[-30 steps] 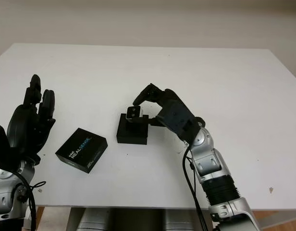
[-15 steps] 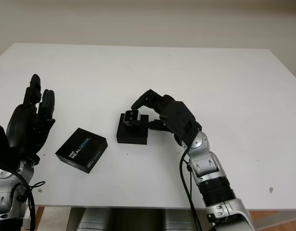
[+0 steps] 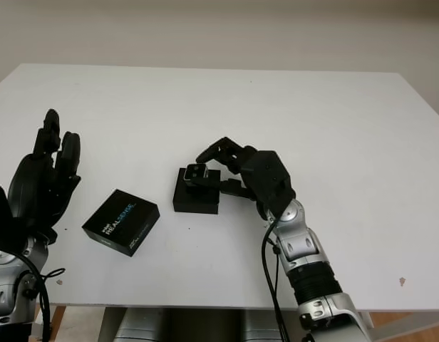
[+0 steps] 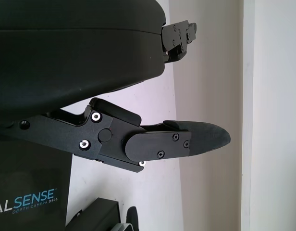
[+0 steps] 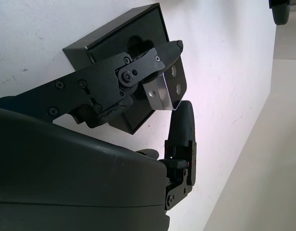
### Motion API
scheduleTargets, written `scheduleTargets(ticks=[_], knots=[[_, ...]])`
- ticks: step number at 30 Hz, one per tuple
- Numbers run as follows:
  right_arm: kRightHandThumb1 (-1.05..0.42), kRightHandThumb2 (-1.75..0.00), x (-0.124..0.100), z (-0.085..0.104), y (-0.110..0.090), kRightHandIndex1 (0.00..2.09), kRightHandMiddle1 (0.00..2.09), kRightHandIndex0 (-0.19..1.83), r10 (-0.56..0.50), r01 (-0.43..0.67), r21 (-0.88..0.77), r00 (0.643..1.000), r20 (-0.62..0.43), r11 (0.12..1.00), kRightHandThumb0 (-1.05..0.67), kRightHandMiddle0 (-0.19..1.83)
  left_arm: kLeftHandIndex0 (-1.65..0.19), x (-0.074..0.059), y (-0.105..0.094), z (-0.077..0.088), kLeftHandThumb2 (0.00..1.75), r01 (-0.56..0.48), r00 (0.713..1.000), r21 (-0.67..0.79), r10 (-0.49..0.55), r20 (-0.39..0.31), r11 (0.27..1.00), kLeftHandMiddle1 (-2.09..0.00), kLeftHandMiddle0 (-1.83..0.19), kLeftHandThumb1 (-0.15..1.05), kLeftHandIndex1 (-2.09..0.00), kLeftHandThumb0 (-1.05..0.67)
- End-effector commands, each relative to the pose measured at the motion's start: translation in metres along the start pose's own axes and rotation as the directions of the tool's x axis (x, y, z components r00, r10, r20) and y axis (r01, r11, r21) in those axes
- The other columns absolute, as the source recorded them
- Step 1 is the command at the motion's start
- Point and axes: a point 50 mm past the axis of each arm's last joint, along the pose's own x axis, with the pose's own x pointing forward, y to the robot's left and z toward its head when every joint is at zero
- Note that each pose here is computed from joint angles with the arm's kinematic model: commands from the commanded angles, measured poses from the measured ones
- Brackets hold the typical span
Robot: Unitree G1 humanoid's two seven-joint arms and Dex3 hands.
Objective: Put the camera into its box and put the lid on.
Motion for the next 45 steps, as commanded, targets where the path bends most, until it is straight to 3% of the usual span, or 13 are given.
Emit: scheduleTargets(ticks=[1, 17, 45], knots=[[-0.96, -0.05, 0.0029, 0.0074, -0.0035, 0.16, 1.76, 0.27, -0.004, 0.004, 0.001, 1.0, 0.019, 1.0, -0.44, 0.3, 0.19, -0.0002, 0.0019, 0.0054, 0.45, 0.002, 1.0, 0.011, -0.002, 0.018, 1.0, -0.05, 0.19, 1.05, -0.02, -0.69], [-0.96, -0.05, 0.0012, 0.006, -0.0083, 0.1, 1.7, 0.25, 0.062, -0.062, 0.022, 0.998, -0.012, 0.998, -0.44, 0.29, 0.19, -0.0012, 0.0012, 0.0054, 0.45, 0.0, 1.0, 0.013, -0.001, 0.012, 1.0, -0.05, 0.19, 1.05, -0.01, -0.69], [-0.97, -0.06, 0.0036, 0.0016, -0.0003, 0.06, 1.67, 0.26, 0.087, -0.086, 0.035, 0.996, -0.023, 0.996, -0.43, 0.3, 0.19, -0.0025, 0.0022, 0.0059, 0.46, -0.002, 1.0, 0.021, 0.002, 0.003, 1.0, -0.05, 0.18, 1.05, -0.02, -0.69]])
